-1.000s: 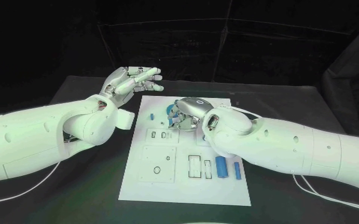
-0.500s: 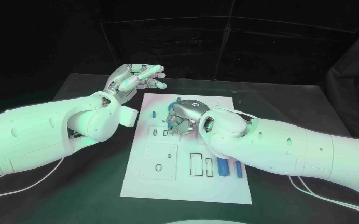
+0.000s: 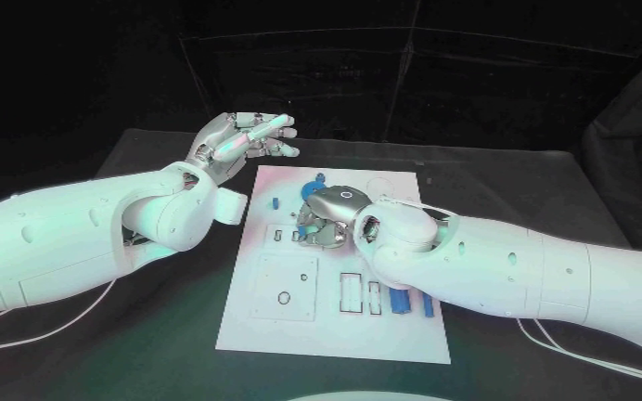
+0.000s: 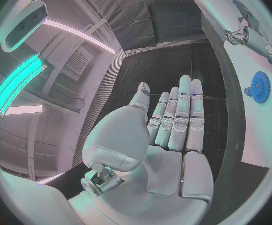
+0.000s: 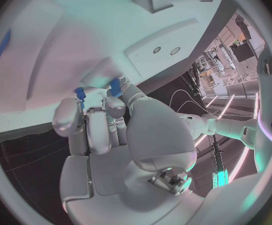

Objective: Assemble the parts on the task board

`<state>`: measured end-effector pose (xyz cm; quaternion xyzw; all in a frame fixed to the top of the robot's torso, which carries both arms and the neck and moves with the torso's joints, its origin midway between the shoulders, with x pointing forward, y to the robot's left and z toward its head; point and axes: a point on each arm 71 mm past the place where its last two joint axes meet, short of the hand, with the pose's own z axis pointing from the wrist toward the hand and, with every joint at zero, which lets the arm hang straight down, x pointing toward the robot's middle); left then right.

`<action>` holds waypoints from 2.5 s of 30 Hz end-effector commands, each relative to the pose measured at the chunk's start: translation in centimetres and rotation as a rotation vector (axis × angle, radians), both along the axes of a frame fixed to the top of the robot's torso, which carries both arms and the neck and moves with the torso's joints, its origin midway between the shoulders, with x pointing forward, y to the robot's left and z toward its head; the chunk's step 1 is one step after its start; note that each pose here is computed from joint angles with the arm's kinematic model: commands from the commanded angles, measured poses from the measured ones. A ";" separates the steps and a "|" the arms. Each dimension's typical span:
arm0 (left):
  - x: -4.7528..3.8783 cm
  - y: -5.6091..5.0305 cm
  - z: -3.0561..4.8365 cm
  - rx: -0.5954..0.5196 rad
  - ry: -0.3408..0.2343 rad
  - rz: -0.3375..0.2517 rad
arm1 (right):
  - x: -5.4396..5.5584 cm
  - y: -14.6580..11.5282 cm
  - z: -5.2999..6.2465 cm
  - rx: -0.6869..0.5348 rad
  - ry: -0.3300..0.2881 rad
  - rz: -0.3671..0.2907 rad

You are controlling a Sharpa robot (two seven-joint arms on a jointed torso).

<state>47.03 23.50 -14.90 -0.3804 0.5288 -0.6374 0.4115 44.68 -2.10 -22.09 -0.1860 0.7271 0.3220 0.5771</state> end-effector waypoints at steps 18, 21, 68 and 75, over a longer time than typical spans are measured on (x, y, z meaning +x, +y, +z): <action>-0.04 -0.1 0.17 -0.010 -0.006 -0.012 | -0.3 -0.3 -0.9 -0.065 0.019 0.011; -0.05 -0.1 0.17 -0.010 -0.006 -0.012 | -0.3 -0.3 -0.9 -0.071 0.017 0.010; 0.06 0.3 0.02 0.003 0.009 -0.002 | -1.2 -1.6 1.6 0.188 -0.161 0.005; 0.35 1.1 -0.43 0.105 0.027 0.004 | -2.0 -4.7 2.8 0.282 -0.073 0.115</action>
